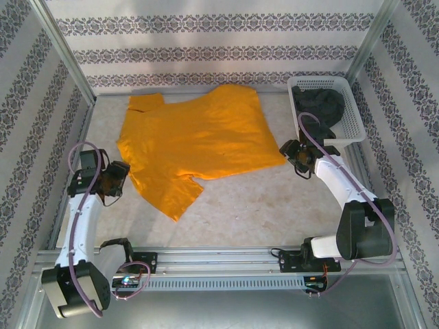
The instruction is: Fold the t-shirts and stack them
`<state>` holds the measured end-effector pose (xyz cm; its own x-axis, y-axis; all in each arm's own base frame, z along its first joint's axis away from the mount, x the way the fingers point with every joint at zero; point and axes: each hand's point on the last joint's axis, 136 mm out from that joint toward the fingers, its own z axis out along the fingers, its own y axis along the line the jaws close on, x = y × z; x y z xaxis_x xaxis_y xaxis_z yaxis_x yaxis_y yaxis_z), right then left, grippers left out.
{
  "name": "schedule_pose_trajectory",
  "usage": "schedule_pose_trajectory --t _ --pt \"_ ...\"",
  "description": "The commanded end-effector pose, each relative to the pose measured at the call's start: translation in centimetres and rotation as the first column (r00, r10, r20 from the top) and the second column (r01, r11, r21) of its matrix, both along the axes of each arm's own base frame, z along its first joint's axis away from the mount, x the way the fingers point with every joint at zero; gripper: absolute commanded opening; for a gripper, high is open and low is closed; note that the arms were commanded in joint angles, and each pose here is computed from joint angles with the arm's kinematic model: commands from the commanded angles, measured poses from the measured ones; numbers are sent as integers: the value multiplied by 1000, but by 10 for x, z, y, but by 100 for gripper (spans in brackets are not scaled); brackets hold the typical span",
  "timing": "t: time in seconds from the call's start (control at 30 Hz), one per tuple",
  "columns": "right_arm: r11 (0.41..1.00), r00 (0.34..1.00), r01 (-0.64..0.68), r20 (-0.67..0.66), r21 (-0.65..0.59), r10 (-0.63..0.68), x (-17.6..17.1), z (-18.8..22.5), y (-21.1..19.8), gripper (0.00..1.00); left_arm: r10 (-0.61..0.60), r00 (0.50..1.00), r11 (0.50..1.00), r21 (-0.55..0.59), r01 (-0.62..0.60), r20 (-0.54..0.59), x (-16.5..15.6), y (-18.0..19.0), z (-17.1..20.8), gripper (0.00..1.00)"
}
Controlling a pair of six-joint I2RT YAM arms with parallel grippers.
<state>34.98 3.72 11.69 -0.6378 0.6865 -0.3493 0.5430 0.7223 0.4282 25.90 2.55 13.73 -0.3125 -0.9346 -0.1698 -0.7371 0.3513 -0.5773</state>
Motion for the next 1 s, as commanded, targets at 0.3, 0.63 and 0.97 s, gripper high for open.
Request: schedule_pose_trajectory --t 0.3,0.63,0.97 --pt "966 967 -254 -47 -50 251 34 -26 55 45 1 996 1000 -16 -3 -89 10 -28 -45 32" --pt "961 922 -277 -281 5 268 64 -93 69 42 -20 989 999 -53 13 -148 70 -26 -90 28" --pt "982 849 -187 -509 -36 143 -11 -104 38 42 -77 951 997 -7 79 -300 40 -21 -116 38"
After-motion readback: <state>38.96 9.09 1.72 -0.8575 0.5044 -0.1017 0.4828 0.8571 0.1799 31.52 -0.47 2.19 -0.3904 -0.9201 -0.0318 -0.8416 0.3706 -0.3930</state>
